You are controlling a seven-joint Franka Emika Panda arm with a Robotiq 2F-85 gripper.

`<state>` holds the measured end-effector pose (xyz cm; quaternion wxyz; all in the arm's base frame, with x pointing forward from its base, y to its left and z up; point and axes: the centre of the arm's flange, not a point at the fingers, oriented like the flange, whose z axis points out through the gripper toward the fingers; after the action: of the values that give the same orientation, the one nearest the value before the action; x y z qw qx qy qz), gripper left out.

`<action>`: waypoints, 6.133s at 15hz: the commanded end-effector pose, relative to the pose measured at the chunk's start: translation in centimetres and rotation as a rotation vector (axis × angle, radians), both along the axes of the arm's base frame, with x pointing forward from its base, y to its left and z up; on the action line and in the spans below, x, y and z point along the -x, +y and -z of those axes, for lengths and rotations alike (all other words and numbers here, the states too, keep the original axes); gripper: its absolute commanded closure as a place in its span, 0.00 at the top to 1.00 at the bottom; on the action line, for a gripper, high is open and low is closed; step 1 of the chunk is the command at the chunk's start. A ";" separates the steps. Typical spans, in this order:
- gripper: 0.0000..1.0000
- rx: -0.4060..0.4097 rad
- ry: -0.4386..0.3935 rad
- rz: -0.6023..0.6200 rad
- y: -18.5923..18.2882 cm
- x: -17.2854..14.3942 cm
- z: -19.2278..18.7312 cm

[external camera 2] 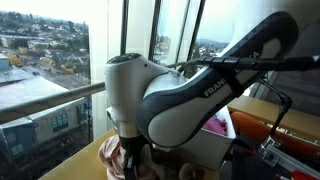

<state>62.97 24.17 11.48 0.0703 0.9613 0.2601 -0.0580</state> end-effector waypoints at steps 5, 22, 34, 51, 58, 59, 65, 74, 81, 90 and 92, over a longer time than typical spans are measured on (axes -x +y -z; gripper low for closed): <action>0.03 -0.044 0.000 0.015 1.1 -0.6 -6.5; 0.00 -0.048 -0.222 0.129 -6.1 0.6 -35.8; 0.00 -0.007 -0.335 0.332 -18.4 3.1 -46.0; 0.00 -0.025 -0.171 0.391 -19.6 5.0 -31.8; 0.00 -0.035 -0.063 0.370 -18.1 5.9 -20.4; 0.00 -0.033 -0.051 0.363 -17.7 5.9 -19.2; 0.00 -0.042 0.039 0.324 -15.1 5.0 -11.6; 0.00 -0.045 0.069 0.316 -15.6 3.2 -10.0; 0.54 -0.025 0.007 0.312 -15.6 3.5 -16.2; 1.00 -0.056 -0.146 0.195 -8.5 2.0 -28.8; 1.00 -0.076 -0.143 0.132 -4.9 1.9 -27.7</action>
<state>60.14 14.85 40.35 0.0523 0.9866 0.1535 0.0180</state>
